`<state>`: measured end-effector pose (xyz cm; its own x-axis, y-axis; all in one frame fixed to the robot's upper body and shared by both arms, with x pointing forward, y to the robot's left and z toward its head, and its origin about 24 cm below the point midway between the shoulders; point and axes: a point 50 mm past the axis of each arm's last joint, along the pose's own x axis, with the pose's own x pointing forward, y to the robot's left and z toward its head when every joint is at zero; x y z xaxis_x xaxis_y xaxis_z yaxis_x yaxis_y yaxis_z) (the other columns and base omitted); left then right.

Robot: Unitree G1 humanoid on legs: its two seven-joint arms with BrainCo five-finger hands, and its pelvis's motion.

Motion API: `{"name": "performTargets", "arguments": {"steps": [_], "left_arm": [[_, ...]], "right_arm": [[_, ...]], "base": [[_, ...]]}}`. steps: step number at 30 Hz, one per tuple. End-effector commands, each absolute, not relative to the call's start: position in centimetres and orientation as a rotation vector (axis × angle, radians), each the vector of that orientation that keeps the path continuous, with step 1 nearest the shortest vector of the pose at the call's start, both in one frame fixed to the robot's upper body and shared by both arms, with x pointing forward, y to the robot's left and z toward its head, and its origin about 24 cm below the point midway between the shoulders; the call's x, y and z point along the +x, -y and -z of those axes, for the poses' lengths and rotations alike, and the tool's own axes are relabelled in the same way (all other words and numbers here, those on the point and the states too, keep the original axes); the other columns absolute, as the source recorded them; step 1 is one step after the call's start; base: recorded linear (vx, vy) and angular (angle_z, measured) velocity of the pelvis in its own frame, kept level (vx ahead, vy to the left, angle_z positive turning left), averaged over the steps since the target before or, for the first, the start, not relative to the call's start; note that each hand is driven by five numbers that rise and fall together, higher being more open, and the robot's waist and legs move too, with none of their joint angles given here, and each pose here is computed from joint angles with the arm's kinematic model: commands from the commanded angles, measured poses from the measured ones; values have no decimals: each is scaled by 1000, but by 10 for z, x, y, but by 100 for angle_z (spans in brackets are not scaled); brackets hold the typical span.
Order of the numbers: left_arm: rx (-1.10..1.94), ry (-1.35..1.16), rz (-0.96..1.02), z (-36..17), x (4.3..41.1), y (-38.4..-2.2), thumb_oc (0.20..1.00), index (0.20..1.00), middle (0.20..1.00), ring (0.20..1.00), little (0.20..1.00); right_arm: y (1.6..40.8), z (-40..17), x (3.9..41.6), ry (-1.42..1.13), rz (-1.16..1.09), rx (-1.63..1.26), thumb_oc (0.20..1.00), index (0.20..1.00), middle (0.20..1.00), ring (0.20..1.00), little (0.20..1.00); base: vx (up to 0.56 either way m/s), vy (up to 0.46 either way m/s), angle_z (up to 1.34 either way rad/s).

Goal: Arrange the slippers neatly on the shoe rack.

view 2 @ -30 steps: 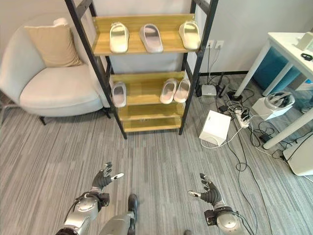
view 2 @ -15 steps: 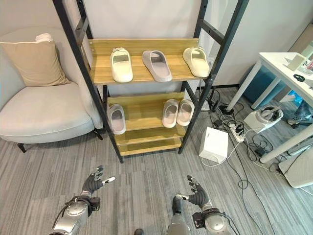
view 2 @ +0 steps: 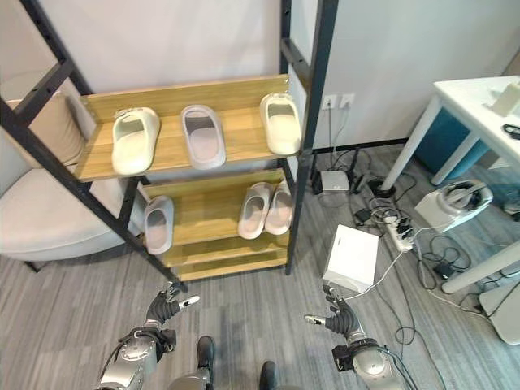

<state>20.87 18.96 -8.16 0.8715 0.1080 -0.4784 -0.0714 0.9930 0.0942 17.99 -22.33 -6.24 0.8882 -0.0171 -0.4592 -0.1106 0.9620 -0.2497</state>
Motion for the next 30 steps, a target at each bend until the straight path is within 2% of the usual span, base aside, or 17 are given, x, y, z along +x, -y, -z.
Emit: {"name": "performTargets", "arguments": {"steps": [1,12,20,26,30], "left_arm": [[103,-416,-90,68,224,-191,1000,1000,1000,1000,1000],[141,-389,-124,60,225,-210,1000,1000,1000,1000,1000],[142,-390,-135,60,226,-213,1000,1000,1000,1000,1000],[113,-404,-90,63,225,-200,1000,1000,1000,1000,1000],[102,-420,-54,67,226,-187,1000,1000,1000,1000,1000]], "right_arm": [[225,44,190,-371,-36,-267,1000,1000,1000,1000,1000],[205,42,200,-339,-97,-253,1000,1000,1000,1000,1000],[201,42,199,-340,-107,-245,1000,1000,1000,1000,1000],[209,47,192,-374,-103,-243,1000,1000,1000,1000,1000],[221,43,191,-370,-74,-274,1000,1000,1000,1000,1000]], "base": [[133,162,-2],[78,167,-6],[117,-159,6],[46,-290,33],[50,-41,18]]}}
